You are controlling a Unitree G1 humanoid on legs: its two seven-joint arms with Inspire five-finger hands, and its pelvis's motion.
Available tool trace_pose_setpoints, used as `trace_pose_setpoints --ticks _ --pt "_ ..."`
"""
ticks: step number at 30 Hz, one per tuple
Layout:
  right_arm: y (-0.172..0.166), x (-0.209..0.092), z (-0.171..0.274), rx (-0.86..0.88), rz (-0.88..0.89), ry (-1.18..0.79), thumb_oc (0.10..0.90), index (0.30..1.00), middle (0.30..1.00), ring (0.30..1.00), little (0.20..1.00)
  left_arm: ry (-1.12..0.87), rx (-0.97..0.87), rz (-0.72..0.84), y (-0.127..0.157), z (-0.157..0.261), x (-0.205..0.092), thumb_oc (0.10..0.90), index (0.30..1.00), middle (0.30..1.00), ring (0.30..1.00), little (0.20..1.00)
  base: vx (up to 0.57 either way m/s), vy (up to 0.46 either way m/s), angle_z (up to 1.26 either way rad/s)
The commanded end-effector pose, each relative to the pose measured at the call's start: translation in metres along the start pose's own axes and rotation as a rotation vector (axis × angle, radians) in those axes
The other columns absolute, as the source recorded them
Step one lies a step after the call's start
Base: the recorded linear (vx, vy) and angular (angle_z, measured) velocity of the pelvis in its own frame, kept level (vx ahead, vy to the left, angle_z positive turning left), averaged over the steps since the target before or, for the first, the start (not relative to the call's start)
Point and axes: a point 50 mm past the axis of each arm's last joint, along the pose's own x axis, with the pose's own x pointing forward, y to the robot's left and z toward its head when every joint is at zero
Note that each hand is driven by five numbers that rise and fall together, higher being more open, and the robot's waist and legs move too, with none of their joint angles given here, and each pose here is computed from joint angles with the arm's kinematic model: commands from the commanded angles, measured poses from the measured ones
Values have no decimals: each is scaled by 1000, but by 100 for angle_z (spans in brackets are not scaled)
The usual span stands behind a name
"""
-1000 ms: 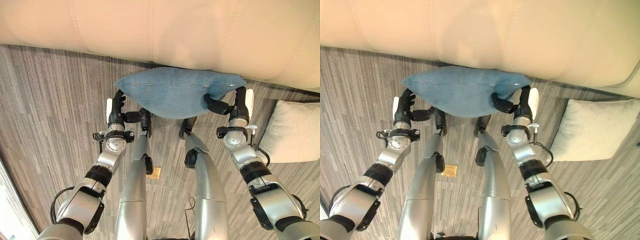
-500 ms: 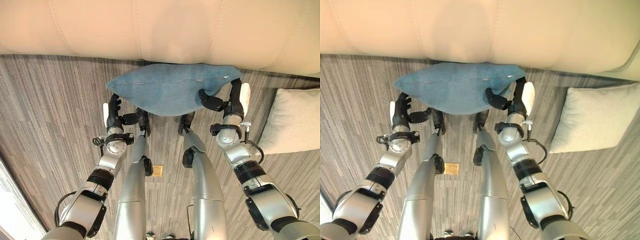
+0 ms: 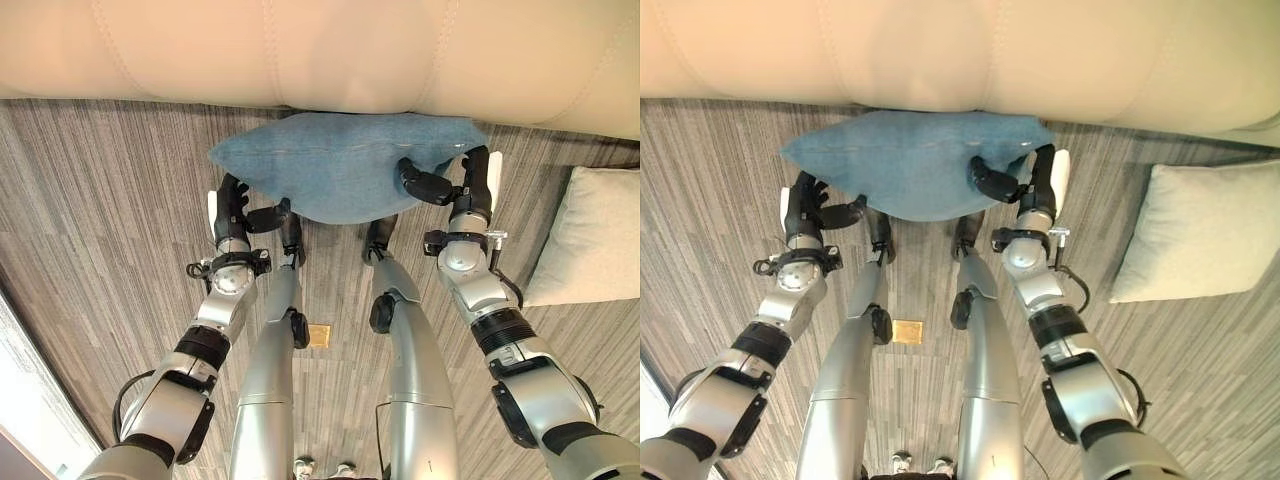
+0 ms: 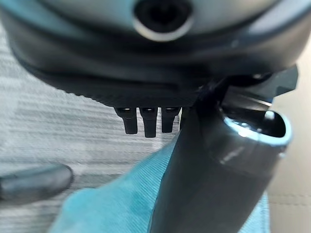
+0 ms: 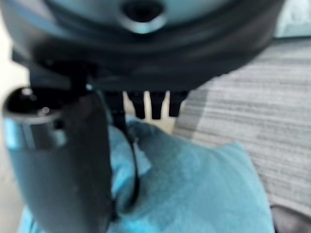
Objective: Pick up all the scattered cushions and arrange them neatly on the sofa.
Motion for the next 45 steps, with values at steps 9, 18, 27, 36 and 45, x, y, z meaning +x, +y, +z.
trace_pose_setpoints --ticks 9,18,27,36,45 --pt "55 -15 65 250 236 -232 400 300 300 300 300 -218 -161 -174 -50 52 -7 400 300 300 300 300 -1 -23 0" --pt "45 -44 48 268 301 -278 400 300 300 300 300 -267 -167 -265 -55 47 -31 400 300 300 300 300 13 -13 4" --pt "26 -96 -1 278 334 -184 400 300 300 300 300 -177 -192 -343 -45 4 -76 400 300 300 300 300 20 -63 17" --pt "-2 -132 -10 233 434 -214 400 300 300 300 300 -91 -161 -263 21 -33 -117 400 300 300 300 300 88 -30 9" --pt "-16 -146 -30 165 439 -135 400 300 300 300 300 28 -155 -252 35 -57 -138 400 300 300 300 300 106 11 29"
